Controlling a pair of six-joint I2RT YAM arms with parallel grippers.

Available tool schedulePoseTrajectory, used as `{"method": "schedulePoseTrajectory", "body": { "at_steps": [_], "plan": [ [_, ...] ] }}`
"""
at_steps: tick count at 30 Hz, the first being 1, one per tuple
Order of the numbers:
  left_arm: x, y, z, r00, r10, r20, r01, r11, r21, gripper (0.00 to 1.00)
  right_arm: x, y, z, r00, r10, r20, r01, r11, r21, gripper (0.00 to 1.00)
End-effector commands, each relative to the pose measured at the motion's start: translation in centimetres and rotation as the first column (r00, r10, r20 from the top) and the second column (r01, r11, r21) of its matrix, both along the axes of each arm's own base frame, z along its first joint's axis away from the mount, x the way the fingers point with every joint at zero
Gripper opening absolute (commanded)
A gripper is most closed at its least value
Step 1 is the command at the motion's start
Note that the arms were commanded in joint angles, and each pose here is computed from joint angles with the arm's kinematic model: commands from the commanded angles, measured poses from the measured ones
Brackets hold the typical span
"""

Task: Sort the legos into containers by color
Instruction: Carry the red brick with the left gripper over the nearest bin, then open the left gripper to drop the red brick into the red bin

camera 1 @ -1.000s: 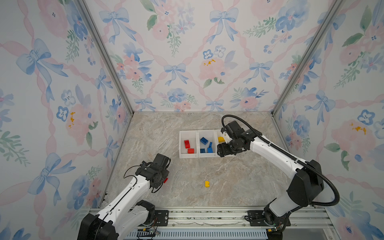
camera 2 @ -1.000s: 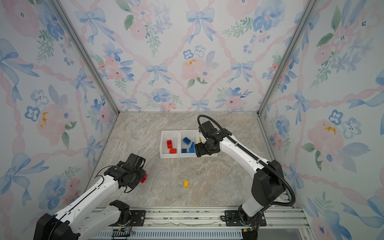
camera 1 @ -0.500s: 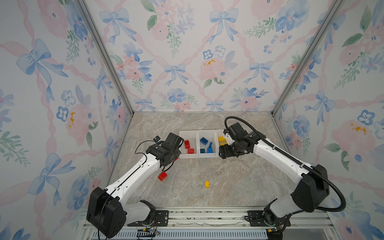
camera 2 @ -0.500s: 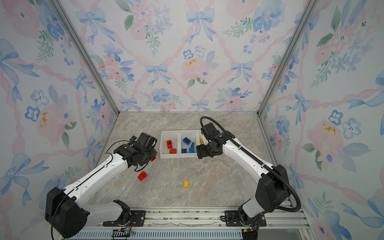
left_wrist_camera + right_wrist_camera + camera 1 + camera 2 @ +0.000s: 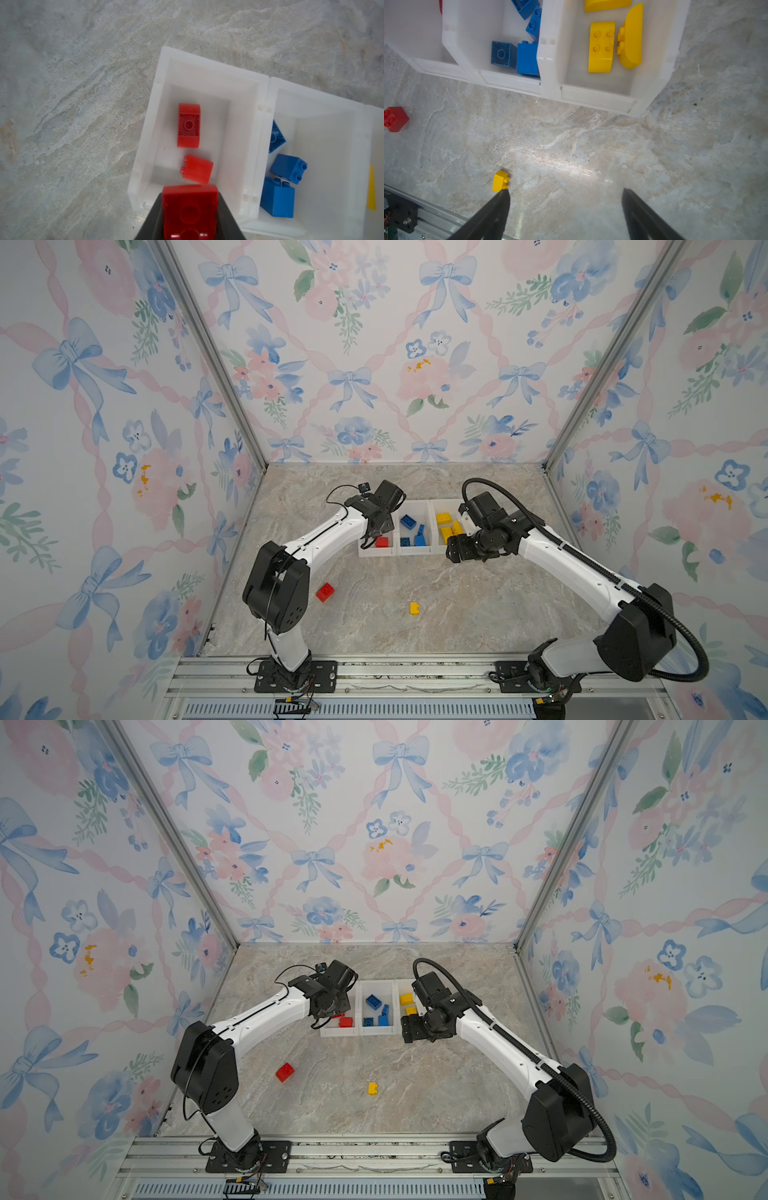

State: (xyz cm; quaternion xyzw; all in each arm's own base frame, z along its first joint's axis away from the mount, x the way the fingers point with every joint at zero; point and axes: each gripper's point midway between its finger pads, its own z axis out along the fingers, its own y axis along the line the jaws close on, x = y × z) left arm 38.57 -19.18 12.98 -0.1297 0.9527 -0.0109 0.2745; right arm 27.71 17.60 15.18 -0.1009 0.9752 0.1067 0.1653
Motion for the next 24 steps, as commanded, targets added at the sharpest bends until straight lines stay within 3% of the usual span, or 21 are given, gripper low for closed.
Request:
{"method": "schedulePoseTrajectory", "body": {
  "at_steps": [1, 13, 19, 24],
  "plan": [
    [1.4, -1.0, -0.3, 0.996, -0.089, 0.014, 0.088, 0.995, 0.052, 0.16, -0.6, -0.8, 0.1, 0.999, -0.035, -0.004, 0.035, 0.999, 0.013, 0.88],
    [3.9, -2.7, -2.3, 0.987, -0.155, 0.029, 0.153, 0.985, 0.080, 0.20, -1.4, -1.5, -0.1, 0.998, -0.061, -0.009, 0.061, 0.998, 0.017, 0.90],
    [3.9, -2.8, -3.0, 0.989, -0.146, 0.023, 0.144, 0.987, 0.077, 0.46, -1.4, -1.5, 0.0, 0.998, -0.063, -0.011, 0.063, 0.998, 0.023, 0.90],
    [3.9, -2.7, -2.8, 0.990, -0.139, 0.034, 0.136, 0.988, 0.071, 0.55, -1.5, -1.4, 0.0, 0.998, -0.064, -0.013, 0.064, 0.998, 0.025, 0.91]
  ]
}}
